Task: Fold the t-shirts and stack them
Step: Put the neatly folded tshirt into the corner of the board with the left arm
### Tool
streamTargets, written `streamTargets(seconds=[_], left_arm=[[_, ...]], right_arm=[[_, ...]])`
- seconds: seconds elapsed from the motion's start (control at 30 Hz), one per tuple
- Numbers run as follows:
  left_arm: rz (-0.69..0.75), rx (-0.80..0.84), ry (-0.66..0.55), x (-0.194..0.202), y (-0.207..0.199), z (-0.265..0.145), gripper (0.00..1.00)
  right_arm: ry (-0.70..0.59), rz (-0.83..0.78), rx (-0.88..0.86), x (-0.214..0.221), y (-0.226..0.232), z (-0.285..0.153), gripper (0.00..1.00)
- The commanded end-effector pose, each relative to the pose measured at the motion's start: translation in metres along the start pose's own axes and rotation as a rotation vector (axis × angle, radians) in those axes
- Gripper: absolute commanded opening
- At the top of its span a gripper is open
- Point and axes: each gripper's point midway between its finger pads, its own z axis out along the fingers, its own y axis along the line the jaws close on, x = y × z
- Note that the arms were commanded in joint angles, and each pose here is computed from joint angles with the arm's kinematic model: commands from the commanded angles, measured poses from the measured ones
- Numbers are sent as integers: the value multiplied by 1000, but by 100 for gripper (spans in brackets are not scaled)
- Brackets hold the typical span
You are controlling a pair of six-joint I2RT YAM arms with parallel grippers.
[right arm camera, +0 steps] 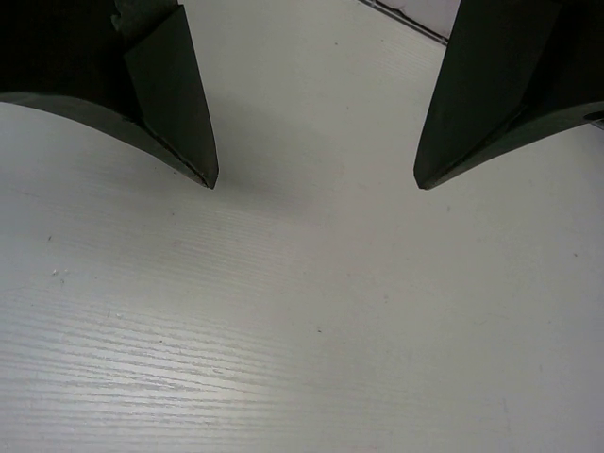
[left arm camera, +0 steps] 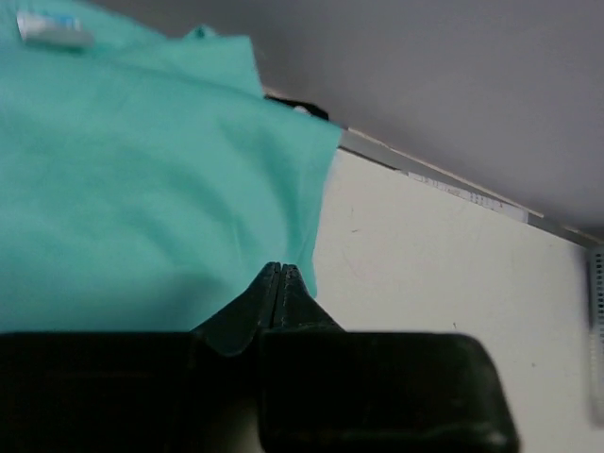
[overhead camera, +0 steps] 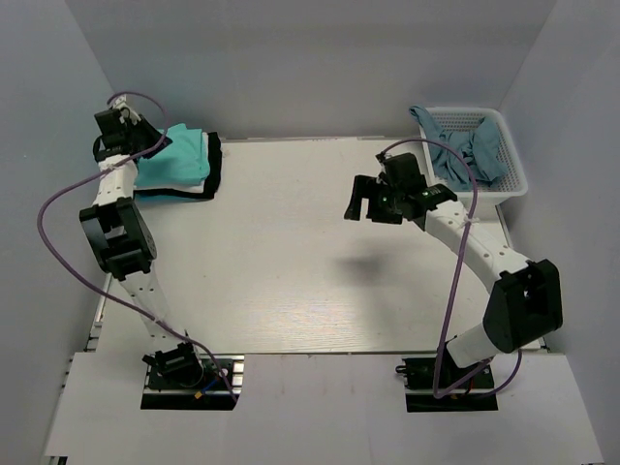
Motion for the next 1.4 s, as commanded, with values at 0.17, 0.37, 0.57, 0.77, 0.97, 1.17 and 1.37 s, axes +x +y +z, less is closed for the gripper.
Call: streamTargets(seconds=[0.17, 0.37, 0.57, 0.77, 0.97, 1.17, 1.37], left_arm=[[-213, 288, 63, 54, 26, 20, 0], [-277, 427, 141, 72, 39, 42, 0], [-206, 408, 127, 55, 31, 32, 0], [-20, 314, 59, 3, -2, -10, 97], [115, 300, 41, -3, -67, -82, 100], [149, 9, 56, 19, -97, -154, 100], [155, -195, -51, 40, -101, -265, 100]], right_arm=[[4, -13, -5, -14, 7, 4, 90], [-2, -17, 5, -19, 6, 8, 90], [-17, -23, -6, -24, 9, 2, 90], [-45, -45, -62, -25, 19, -7, 90], [-46, -89, -160, -16, 35, -22, 90], [-135, -61, -55, -13, 12, -46, 90], [-187, -15, 54, 1, -11, -79, 90]])
